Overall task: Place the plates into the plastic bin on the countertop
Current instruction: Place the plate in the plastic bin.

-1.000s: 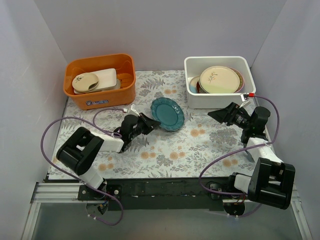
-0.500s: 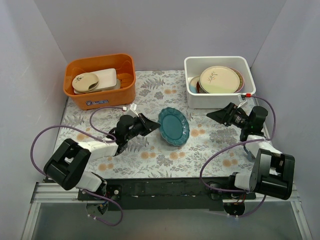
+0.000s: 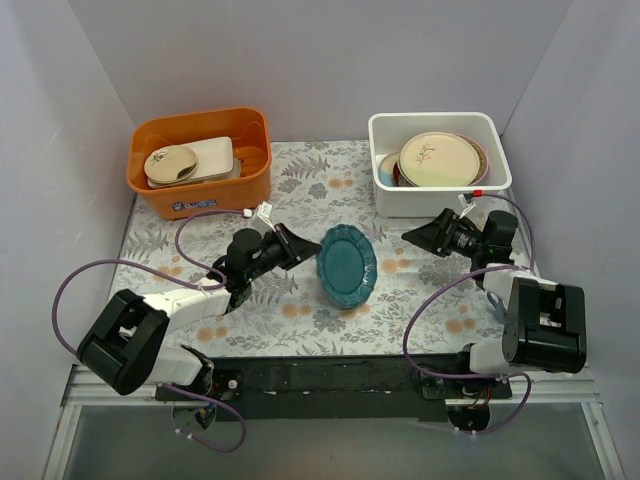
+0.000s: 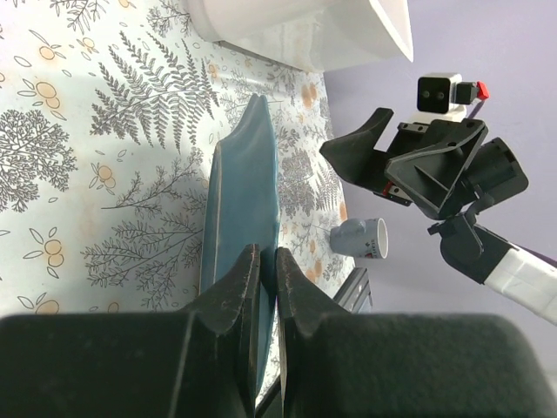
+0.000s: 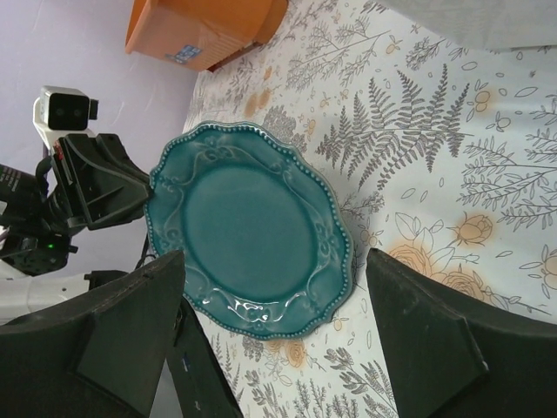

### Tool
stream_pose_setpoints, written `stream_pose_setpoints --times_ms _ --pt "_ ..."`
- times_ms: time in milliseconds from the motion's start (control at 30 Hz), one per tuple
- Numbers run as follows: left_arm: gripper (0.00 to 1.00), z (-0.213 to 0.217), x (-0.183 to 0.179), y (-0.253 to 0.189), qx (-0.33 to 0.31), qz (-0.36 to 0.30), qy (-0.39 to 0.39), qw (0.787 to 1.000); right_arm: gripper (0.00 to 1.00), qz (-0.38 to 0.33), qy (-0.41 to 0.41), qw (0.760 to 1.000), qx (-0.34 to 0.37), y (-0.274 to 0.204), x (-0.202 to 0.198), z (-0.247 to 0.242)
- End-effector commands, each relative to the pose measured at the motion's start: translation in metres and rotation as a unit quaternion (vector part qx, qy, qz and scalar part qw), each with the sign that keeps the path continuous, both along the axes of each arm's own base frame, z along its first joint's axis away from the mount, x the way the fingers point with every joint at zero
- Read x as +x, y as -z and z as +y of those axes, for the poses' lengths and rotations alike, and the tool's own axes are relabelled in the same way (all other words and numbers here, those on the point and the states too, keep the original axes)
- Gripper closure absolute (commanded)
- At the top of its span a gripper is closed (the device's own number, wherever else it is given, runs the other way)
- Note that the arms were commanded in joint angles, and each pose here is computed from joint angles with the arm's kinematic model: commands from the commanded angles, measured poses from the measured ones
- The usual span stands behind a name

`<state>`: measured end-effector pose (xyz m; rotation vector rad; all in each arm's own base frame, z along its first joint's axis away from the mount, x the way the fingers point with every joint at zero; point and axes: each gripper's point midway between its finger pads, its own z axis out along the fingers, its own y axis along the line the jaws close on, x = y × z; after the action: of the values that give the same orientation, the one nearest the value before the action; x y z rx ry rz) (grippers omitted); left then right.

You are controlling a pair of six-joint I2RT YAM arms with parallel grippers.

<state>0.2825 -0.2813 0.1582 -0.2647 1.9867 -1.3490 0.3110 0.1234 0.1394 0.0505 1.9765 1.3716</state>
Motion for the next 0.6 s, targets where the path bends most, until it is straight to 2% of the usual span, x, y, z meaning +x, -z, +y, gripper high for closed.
stream_pose_setpoints --times_ms 0,300,567 --pt "1.00 -0.011 0.000 -0.067 -0.069 -0.066 0.022 0.995 0.08 -0.032 -0.012 0.999 -0.014 -0.008 0.010 0.005" --pt "1.00 -0.009 -0.004 -0.013 -0.043 0.009 0.017 0.999 0.09 0.013 -0.037 0.999 -0.036 0.030 -0.010 0.019" --pt "1.00 0.003 -0.012 0.029 -0.019 0.059 -0.006 0.998 0.13 0.065 -0.064 0.995 -0.035 0.070 -0.048 0.034"
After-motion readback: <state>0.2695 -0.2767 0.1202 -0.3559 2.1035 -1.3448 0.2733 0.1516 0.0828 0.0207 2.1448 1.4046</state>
